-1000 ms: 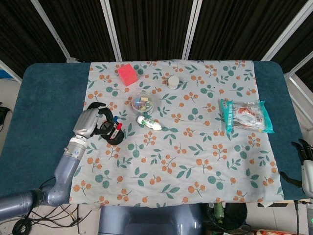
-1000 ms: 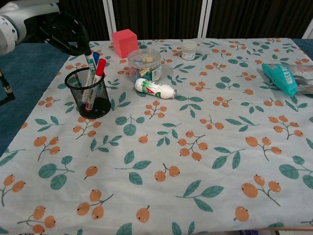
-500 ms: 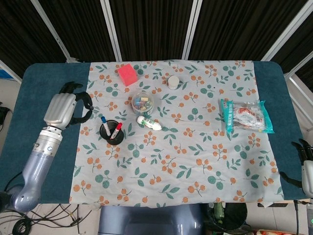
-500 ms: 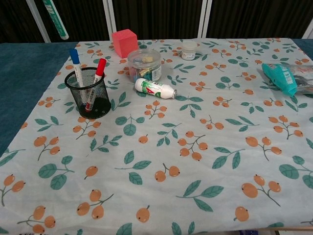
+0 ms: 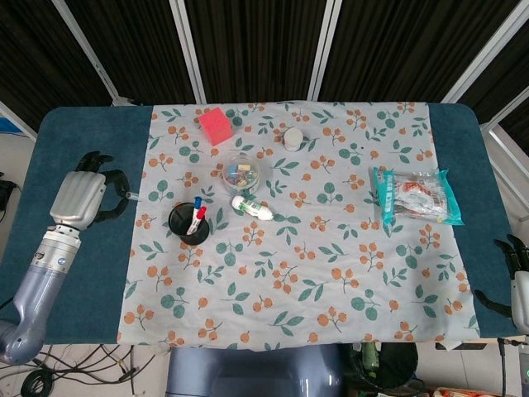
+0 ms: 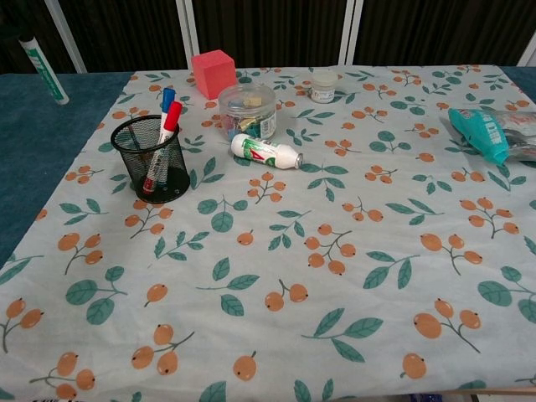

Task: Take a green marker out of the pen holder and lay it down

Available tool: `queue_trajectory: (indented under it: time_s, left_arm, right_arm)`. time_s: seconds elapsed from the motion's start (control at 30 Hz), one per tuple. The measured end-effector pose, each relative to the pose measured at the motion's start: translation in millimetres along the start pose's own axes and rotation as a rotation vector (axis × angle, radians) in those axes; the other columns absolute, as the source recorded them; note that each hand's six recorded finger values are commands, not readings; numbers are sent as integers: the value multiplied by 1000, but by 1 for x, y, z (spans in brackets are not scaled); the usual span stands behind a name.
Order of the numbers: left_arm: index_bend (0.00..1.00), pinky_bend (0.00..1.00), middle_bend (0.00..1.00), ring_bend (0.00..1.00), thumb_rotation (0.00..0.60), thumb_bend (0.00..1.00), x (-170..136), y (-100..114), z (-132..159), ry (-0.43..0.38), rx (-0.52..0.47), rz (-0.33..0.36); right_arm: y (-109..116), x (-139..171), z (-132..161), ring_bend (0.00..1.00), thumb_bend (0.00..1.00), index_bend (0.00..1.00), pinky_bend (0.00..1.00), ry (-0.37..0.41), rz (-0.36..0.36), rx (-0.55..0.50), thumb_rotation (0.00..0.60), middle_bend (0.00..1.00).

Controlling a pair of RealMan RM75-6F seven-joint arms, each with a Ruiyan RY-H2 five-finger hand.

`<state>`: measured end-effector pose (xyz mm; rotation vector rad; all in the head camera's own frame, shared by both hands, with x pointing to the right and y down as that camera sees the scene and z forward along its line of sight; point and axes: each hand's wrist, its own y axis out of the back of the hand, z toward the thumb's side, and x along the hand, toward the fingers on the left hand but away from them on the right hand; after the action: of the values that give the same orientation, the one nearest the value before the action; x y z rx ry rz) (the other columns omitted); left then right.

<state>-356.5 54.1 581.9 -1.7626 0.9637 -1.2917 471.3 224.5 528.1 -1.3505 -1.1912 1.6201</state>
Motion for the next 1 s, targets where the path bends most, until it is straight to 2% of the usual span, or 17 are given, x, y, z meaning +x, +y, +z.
queue_trajectory:
  time_s: [0.1, 0.2, 0.43, 0.77, 0.93, 1.0]
  left_arm:
    - [555, 107, 565, 162, 600, 528, 0, -14, -10, -11, 31, -7]
    - [556, 107, 558, 161, 600, 528, 2, -31, -15, -23, 15, -15]
    - [555, 107, 551, 162, 600, 528, 6, -67, -8, -93, 4, -52]
    - [538, 107, 548, 162, 600, 525, 3, -101, 8, -208, 54, -84]
    - [481, 106, 528, 162, 600, 509, -4, -109, 9, -227, 63, -126]
    - [378, 105, 485, 156, 600, 463, -7, -109, 8, -235, 75, -139]
  right_arm:
    - [0, 0, 0, 245, 0, 200, 244, -3, 0, 4, 600, 140]
    - [-1, 0, -1, 245, 0, 200, 244, -5, -1, 8, 600, 140]
    - [1, 0, -2, 245, 0, 200, 244, -13, -6, 12, 600, 140]
    - [3, 0, -3, 245, 0, 200, 244, -19, -12, 7, 600, 140]
    - [5, 1, -4, 245, 0, 200, 244, -23, -18, 0, 600, 140]
    - [5, 1, -4, 245, 0, 200, 245, -25, -16, -3, 600, 140]
